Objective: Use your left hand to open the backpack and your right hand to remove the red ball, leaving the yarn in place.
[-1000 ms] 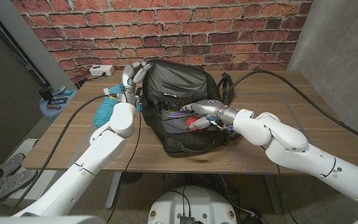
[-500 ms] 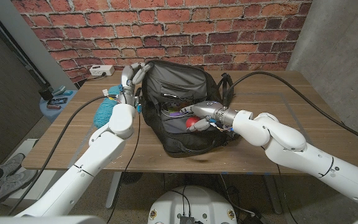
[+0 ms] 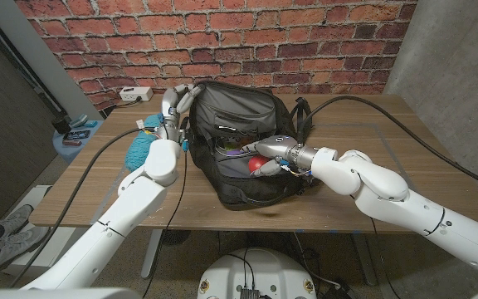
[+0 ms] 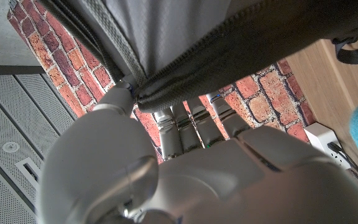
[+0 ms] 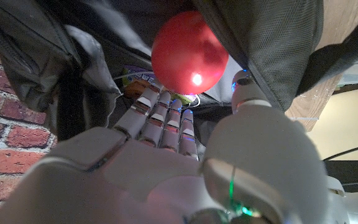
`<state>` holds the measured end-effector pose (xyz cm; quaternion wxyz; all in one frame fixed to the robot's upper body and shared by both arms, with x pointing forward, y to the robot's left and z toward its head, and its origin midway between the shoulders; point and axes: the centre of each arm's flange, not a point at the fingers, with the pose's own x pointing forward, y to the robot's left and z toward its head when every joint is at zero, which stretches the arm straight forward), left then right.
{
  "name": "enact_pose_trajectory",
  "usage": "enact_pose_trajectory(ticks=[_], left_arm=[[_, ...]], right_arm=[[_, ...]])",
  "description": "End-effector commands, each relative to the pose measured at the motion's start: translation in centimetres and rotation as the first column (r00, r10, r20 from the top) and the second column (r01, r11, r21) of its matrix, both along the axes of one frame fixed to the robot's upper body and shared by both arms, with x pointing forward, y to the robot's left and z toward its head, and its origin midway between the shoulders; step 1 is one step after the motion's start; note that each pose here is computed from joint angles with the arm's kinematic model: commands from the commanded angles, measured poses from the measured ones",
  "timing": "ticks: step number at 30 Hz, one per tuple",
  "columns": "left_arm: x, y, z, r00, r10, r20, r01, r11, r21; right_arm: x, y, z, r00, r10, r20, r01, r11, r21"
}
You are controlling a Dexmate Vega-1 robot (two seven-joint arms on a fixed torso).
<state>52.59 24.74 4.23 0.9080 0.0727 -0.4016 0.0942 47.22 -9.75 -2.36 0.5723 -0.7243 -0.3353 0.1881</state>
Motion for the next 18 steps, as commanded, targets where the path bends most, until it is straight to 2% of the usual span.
enact_pose_trajectory(ticks=[1, 18], left_arm=[[-0.16, 0.03, -0.08, 1.000, -0.003, 0.003, 0.003, 1.000, 0.004], [0.04, -0.25, -0.03, 1.000, -0.020, 0.007, 0.019, 1.000, 0.015]], right_arm=[[0.84, -0.47, -0.17, 1.000, 0.022, 0.008, -0.021, 0.998, -0.065], [1.02, -0.95, -0.49, 0.999, 0.052, 0.009, -0.050, 0.988, -0.146]])
